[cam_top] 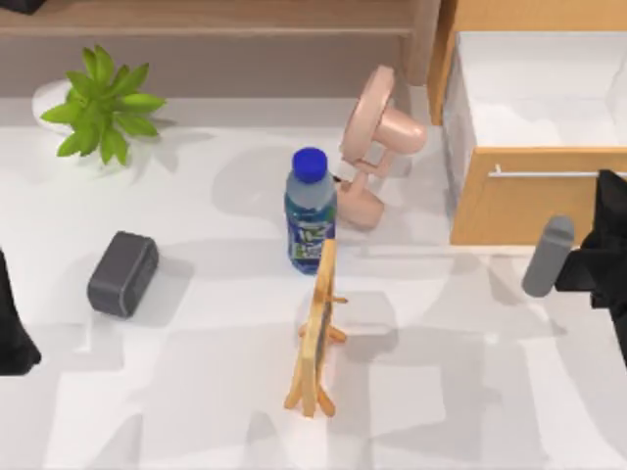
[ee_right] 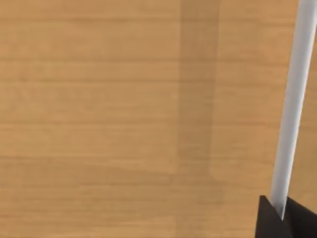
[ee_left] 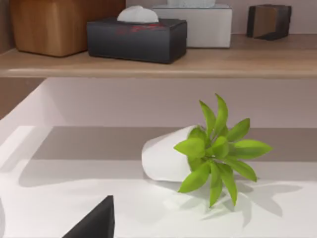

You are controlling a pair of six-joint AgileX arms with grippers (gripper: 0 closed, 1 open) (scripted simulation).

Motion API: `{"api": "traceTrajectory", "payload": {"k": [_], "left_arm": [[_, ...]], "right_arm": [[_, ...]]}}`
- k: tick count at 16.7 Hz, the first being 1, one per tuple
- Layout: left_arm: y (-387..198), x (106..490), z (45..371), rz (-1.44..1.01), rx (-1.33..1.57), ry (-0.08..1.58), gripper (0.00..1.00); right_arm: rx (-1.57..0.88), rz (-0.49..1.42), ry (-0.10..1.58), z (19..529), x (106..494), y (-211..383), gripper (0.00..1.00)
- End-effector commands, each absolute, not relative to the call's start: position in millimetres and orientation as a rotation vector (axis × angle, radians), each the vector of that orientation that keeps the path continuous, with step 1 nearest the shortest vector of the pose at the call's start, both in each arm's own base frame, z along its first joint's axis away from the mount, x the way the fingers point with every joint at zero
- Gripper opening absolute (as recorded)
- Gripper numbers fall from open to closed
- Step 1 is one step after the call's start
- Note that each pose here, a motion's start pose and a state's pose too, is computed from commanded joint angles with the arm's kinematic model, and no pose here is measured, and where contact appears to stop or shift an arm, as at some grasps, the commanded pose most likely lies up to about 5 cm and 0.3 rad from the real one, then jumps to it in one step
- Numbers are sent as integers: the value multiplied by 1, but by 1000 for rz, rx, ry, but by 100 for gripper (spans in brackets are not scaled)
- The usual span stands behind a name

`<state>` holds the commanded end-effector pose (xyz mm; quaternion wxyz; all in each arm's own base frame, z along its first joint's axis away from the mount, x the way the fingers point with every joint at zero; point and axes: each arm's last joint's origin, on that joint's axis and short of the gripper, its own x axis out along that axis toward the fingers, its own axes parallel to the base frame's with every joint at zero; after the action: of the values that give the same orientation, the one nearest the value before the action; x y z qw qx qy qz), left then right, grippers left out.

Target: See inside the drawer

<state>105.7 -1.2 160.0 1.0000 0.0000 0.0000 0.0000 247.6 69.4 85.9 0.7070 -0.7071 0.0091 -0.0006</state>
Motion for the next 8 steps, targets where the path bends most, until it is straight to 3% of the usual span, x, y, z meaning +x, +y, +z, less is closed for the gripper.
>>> {"api": "traceTrajectory", "payload": {"k": [5,8], "left_arm": [[-1,106,160,0,0,0,100],[-1,106,160,0,0,0,100]], "right_arm": [[-1570,-6,18,87,243,69,0],[-1570,-6,18,87,243,69,23]]}}
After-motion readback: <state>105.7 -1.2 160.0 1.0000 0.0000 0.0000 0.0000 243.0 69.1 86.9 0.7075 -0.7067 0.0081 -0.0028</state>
